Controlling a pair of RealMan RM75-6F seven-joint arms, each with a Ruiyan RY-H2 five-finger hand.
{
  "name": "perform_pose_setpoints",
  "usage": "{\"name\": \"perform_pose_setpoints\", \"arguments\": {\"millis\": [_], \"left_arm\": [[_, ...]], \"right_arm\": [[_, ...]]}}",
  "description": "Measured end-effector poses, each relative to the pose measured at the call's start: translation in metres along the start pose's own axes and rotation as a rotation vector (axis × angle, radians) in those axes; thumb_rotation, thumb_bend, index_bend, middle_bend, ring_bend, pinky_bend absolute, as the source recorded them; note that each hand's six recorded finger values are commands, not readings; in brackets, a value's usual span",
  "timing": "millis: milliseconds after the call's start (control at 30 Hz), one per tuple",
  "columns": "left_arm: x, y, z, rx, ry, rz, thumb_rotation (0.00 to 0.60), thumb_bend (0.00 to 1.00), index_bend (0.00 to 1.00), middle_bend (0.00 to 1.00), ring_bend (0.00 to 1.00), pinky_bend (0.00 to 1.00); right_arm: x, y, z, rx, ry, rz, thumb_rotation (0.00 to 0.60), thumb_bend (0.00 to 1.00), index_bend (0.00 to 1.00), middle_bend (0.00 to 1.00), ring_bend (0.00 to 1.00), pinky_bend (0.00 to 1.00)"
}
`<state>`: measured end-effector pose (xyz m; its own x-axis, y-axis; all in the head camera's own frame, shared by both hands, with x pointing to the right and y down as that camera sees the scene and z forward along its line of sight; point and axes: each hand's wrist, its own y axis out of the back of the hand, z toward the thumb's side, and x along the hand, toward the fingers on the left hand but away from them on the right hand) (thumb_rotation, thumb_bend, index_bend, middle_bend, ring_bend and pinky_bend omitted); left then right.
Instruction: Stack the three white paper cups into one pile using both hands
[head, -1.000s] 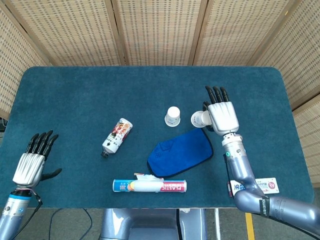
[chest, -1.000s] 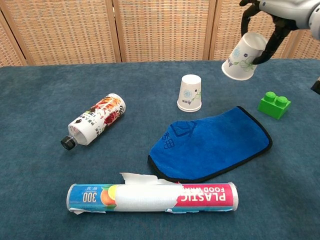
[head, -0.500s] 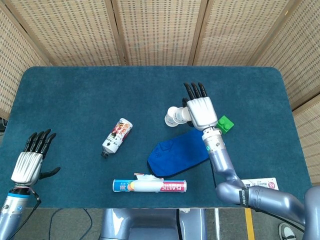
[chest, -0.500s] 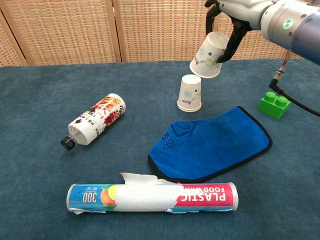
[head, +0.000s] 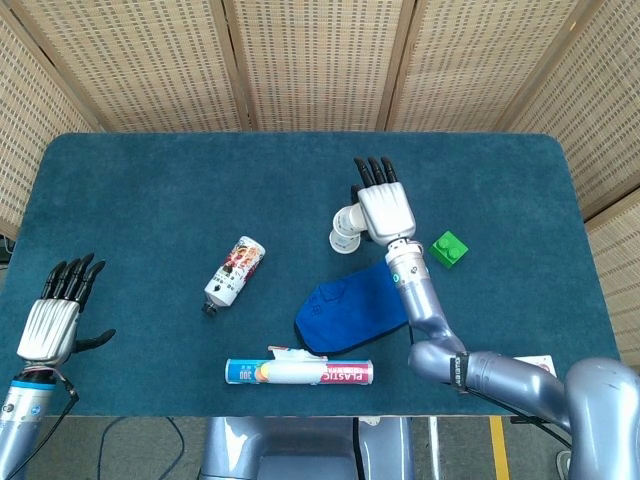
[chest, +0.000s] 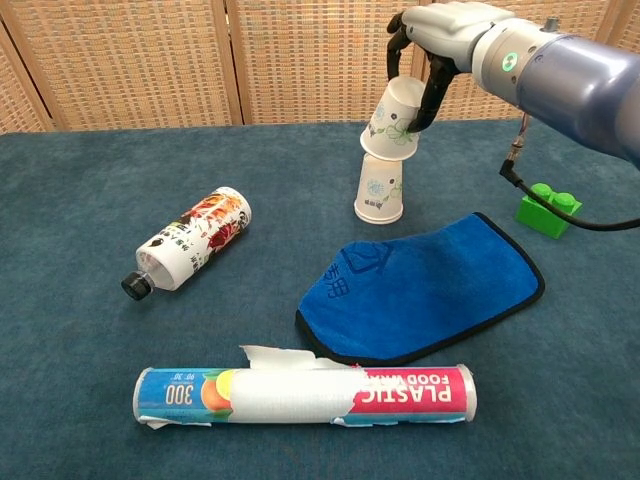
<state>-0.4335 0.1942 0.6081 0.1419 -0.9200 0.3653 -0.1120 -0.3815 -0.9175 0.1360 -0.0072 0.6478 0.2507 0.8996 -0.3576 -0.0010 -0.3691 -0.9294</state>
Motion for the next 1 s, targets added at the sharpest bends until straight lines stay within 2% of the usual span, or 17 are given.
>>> {"name": "perform_pose_setpoints", "arguments": {"millis": [367,867,1000], "left_arm": [[0.003,-0.003,-0.004,-0.003,0.011,-0.015,0.600,0.06,0.06,0.00,0.00,0.00],[0.001,-0.005,-0.005,-0.004,0.012,-0.024,0.600,0.06,0.06,0.00,0.00,0.00],[0.001,-0.006,-0.004,-0.004,0.009,-0.028,0.600,0.06,0.06,0.00,0.00,0.00]], "right_arm": [[-0.009,-0.026,0.006,0.010,-0.006,0.052,0.600,0.23,0.56,0.14,0.00,0.09],[-0.019,-0.027,0.012,0.036,-0.010,0.023,0.600,0.23,0.55,0.14,0.00,0.09],[-0.018,-0.031,0.012,0.048,-0.010,0.032,0.600,0.23,0.52,0.12,0.00,0.09]]}}
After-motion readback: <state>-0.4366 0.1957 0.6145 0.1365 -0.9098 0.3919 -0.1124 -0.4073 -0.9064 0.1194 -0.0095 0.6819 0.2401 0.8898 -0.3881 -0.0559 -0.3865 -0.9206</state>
